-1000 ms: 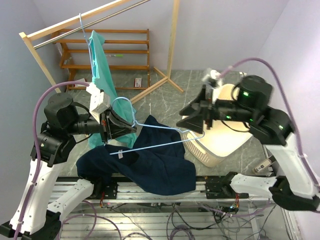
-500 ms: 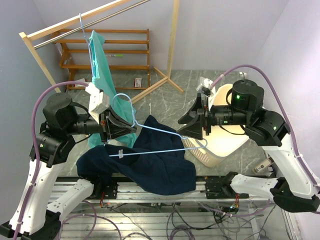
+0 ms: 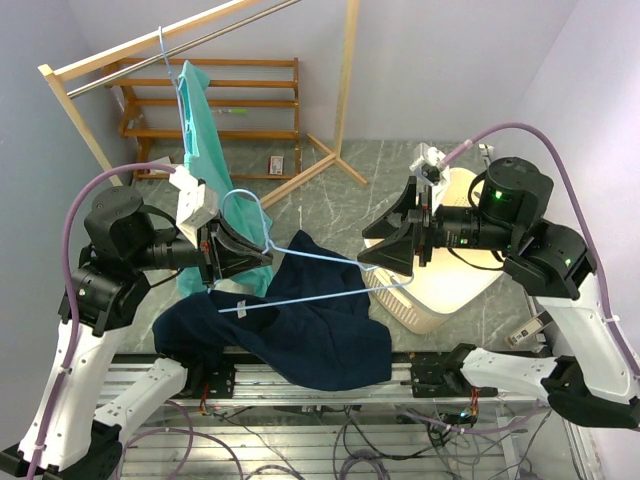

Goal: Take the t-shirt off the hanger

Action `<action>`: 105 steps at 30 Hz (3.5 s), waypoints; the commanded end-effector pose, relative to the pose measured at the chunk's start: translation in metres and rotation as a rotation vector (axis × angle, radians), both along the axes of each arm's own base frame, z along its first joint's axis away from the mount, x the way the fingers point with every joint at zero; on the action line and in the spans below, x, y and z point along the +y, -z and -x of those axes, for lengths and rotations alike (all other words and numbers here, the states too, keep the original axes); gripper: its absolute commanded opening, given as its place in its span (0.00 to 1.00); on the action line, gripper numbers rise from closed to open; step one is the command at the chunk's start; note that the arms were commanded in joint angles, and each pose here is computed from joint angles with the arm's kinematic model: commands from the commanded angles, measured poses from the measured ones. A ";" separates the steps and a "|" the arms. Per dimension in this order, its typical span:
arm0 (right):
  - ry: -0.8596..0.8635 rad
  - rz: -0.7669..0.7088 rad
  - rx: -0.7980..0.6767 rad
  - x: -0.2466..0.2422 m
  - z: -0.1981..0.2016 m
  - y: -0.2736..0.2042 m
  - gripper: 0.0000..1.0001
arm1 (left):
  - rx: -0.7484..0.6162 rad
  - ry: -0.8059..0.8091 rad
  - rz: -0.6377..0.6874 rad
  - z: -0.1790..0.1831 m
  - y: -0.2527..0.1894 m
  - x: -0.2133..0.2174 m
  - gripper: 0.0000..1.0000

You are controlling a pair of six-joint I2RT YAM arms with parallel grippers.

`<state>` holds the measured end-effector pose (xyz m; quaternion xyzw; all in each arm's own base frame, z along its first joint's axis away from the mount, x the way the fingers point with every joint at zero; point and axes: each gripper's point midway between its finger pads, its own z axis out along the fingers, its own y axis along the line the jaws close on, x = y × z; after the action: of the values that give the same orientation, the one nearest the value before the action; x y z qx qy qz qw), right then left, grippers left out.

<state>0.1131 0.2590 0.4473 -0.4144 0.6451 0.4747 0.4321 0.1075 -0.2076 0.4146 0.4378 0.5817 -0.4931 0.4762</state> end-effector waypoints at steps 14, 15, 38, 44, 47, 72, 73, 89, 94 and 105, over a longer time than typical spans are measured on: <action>-0.124 -0.004 0.055 0.010 0.016 0.009 0.51 | -0.047 -0.025 0.036 -0.008 -0.017 -0.002 0.07; -0.124 0.002 0.057 0.010 0.015 0.012 0.51 | -0.052 -0.027 0.040 -0.009 -0.019 -0.003 0.07; 0.413 0.213 0.021 -0.076 -0.021 0.032 0.00 | -0.011 -0.548 0.073 -0.058 -0.014 0.041 0.64; 0.633 0.168 -0.030 -0.078 -0.070 0.021 0.00 | -0.038 -0.902 0.292 -0.050 -0.002 0.104 0.61; 0.696 0.111 -0.105 -0.059 -0.108 0.006 0.00 | -0.037 -1.045 0.384 -0.039 0.012 0.135 0.58; 0.747 -0.198 -0.343 0.084 -0.282 -0.072 0.00 | 0.184 -1.379 0.425 -0.021 0.093 0.197 0.48; 0.740 -0.196 -0.323 0.086 -0.288 -0.067 0.00 | 0.191 -1.383 0.425 -0.021 0.094 0.197 0.47; 0.433 -0.103 -0.112 0.086 -0.229 0.007 0.66 | 0.242 -1.388 0.429 -0.021 0.101 0.198 0.45; 0.275 -0.075 -0.046 0.067 -0.155 0.041 0.84 | 0.242 -1.382 0.431 -0.020 0.100 0.198 0.45; 0.269 0.385 0.105 0.114 -0.027 0.258 0.88 | 0.252 -1.386 0.433 -0.020 0.101 0.198 0.45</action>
<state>0.1357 0.3828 0.2645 -0.4074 0.7176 0.4117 0.3866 0.1289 -0.0125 0.3105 -0.1853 0.6707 -0.2278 0.6811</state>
